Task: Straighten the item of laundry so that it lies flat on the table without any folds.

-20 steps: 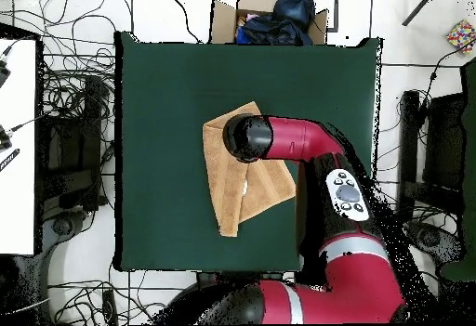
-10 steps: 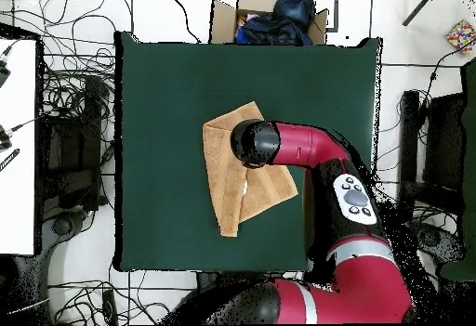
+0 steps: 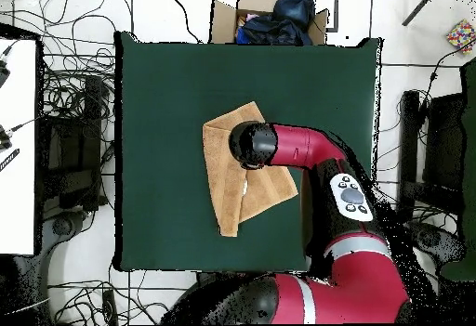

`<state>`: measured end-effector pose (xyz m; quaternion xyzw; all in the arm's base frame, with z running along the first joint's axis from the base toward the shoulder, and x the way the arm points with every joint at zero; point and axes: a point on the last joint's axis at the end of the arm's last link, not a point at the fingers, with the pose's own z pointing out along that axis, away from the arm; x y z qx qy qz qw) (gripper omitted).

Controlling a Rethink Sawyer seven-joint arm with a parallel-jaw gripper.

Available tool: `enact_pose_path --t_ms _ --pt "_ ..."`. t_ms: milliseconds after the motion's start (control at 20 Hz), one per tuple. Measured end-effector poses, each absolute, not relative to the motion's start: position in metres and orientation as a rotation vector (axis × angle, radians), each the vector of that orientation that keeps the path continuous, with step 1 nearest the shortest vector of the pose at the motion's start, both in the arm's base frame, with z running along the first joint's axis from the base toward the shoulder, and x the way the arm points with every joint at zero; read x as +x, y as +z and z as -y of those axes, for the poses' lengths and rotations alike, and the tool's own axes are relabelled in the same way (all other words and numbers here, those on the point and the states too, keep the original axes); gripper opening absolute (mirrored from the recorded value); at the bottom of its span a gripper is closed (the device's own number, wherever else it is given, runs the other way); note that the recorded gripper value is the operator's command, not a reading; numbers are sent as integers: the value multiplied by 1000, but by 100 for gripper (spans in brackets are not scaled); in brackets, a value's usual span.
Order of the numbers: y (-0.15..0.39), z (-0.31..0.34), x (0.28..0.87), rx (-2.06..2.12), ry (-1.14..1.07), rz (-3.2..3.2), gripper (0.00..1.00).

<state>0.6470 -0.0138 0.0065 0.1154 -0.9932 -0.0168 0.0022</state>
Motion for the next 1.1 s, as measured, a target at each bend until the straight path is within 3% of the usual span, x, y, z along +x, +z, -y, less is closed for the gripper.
enact_pose_path --t_ms 1100 --pt "-21 2 631 369 -90 3067 100"
